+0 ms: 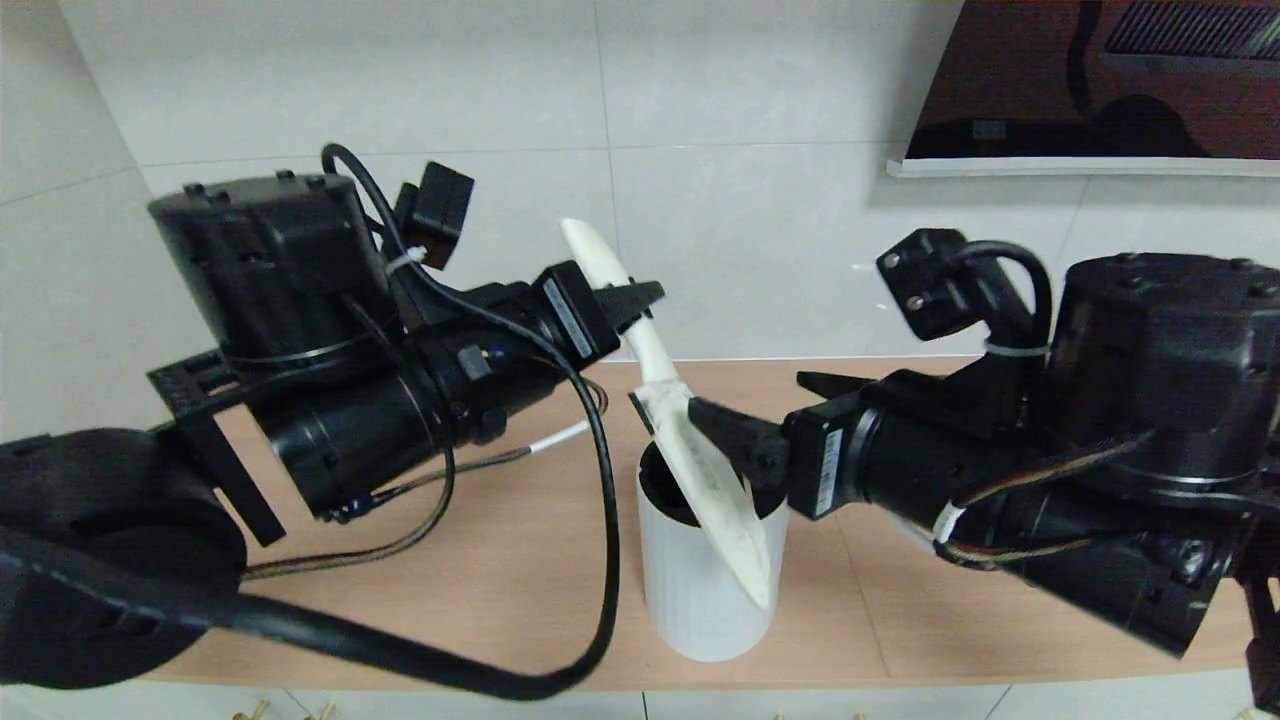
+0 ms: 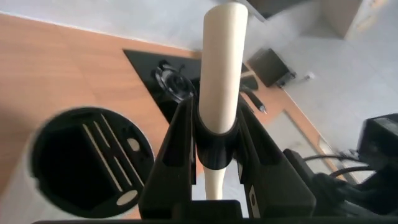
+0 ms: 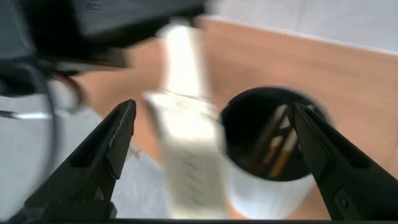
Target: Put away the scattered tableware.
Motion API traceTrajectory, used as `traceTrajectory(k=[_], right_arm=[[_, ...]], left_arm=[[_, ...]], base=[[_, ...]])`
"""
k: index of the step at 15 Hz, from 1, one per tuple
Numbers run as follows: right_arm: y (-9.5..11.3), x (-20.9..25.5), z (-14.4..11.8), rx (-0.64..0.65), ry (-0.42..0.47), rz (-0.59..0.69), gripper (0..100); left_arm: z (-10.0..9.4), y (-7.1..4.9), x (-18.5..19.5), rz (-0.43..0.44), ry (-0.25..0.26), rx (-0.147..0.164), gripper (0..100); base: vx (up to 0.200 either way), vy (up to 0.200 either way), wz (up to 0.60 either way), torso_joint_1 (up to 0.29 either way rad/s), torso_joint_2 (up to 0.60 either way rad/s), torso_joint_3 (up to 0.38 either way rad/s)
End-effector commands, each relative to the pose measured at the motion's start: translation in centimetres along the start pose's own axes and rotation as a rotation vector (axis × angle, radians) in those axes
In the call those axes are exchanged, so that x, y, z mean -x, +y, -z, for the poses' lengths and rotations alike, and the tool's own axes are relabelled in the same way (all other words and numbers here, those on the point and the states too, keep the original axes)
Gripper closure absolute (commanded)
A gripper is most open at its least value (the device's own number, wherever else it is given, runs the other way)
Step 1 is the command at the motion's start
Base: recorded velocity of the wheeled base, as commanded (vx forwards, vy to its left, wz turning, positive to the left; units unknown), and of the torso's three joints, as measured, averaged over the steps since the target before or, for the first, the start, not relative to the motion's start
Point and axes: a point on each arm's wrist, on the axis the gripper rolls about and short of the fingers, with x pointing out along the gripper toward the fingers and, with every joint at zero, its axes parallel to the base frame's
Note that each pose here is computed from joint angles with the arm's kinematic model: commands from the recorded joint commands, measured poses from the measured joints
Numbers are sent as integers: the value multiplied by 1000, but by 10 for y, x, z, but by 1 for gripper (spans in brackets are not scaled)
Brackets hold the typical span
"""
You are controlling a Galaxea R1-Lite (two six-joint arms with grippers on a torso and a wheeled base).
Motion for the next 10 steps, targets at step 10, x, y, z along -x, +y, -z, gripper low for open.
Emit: traceTrajectory(k=[10], right_arm=[[-73,7,-21,-15,-45,192,0]], left_arm=[[10,-57,-31,-393,-369,-518,100]], base=[[0,0,0,0,0,0]])
